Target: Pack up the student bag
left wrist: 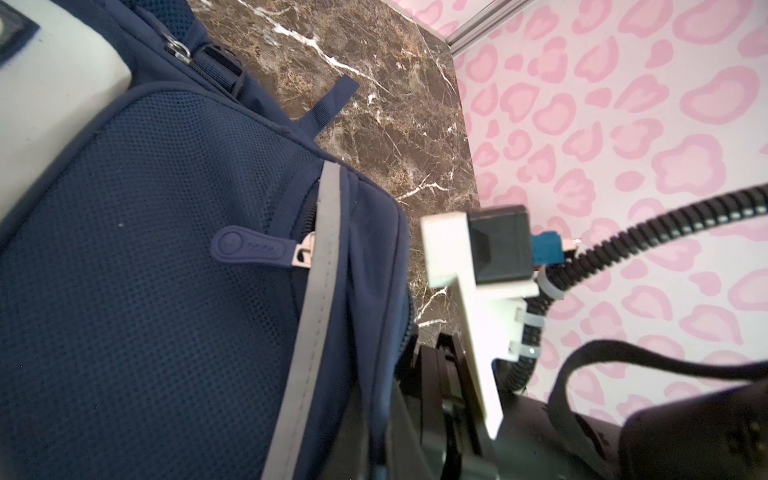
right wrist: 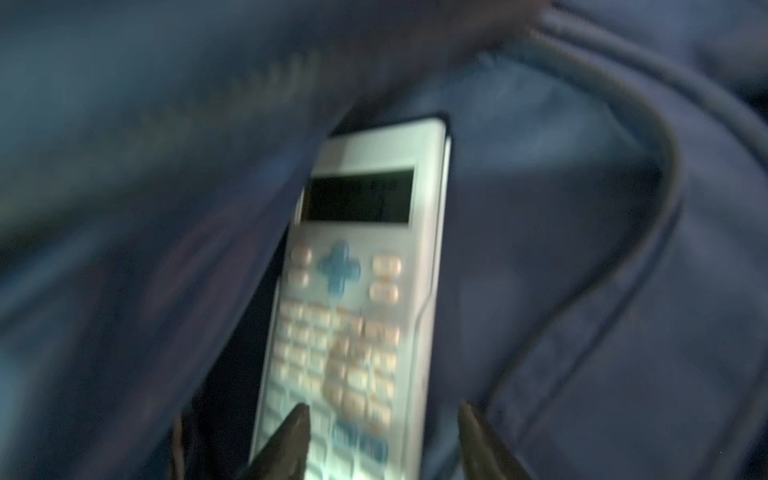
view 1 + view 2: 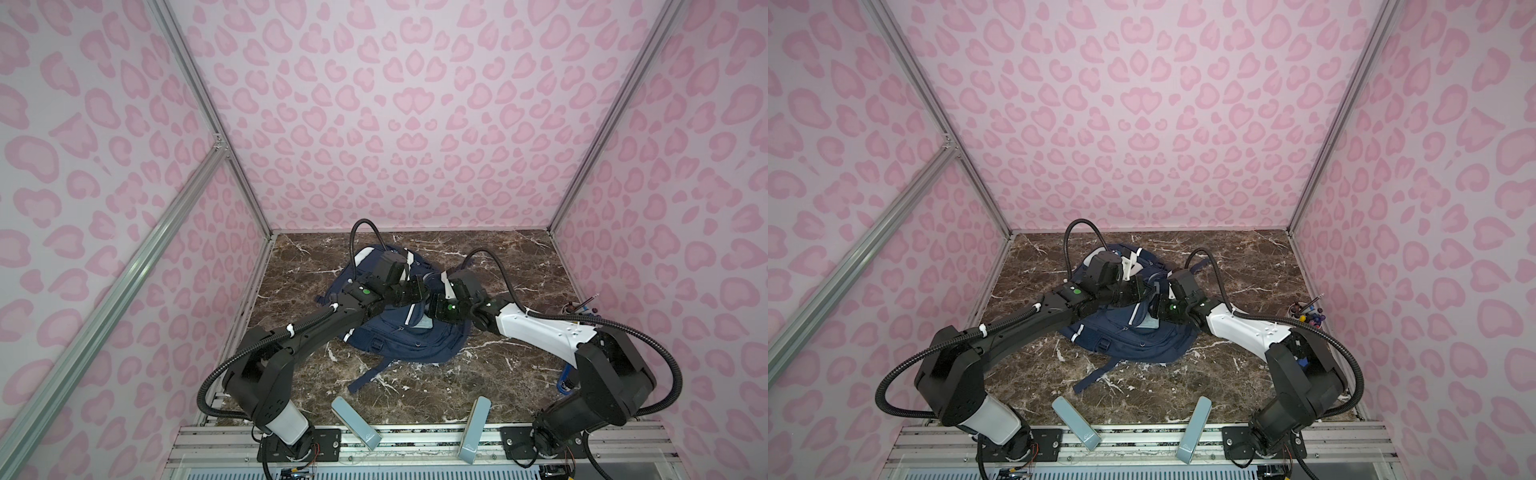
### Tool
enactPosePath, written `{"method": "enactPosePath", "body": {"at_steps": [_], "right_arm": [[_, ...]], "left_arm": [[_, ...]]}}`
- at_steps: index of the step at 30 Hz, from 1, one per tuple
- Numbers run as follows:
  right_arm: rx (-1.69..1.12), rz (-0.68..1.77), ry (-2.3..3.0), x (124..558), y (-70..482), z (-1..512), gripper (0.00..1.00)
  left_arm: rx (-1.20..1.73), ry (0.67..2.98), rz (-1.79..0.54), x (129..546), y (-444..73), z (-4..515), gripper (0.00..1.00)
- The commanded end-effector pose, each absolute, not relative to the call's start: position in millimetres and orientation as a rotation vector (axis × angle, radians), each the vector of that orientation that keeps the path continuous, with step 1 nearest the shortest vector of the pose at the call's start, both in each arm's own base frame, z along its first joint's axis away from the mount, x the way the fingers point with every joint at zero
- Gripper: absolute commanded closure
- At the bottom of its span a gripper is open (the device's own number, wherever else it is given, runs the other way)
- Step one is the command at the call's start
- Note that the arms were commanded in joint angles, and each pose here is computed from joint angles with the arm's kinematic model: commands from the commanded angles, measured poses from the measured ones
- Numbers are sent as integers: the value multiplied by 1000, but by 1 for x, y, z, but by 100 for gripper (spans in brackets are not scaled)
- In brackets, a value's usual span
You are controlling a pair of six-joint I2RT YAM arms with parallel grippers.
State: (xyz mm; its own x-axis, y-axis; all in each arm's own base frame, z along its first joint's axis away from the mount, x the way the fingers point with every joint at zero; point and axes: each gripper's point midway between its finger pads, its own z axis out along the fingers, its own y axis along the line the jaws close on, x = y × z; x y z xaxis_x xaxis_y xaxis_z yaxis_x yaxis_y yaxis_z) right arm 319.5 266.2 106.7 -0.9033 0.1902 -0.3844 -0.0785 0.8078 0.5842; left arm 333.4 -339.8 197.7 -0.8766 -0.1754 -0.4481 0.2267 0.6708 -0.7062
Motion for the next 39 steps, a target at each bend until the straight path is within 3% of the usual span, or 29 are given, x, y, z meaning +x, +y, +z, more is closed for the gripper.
{"method": "enactPosePath", "body": {"at_steps": [1,8,10,14,19,21,25,31,35,39], "right_arm": [[43,863,2584,310,265,97,50],[-31,1038,2478,323,310,117,69],[-36,1089,2446,326,321,122,70],[-32,1065,2470,327,323,117,70],[-9,888,2486,308,283,113,62],[-27,831,2511,294,267,108,60],[-10,803,2555,278,244,97,59],[-46,728,2542,254,226,100,57],[-131,745,2514,242,235,110,58],[-231,671,2441,226,259,127,54]], "left_arm": [[72,2302,-1175,340,-349,223,97],[69,2310,-1156,339,-348,221,97],[71,2315,-1154,337,-349,220,97],[77,2320,-1144,337,-351,218,96],[102,2350,-1033,343,-346,203,80],[119,2347,-1042,343,-349,200,76],[140,2368,-1048,341,-358,191,54],[162,2378,-1028,336,-362,190,37],[157,2361,-968,334,-348,199,36],[83,2361,-816,326,-299,202,37]]}}
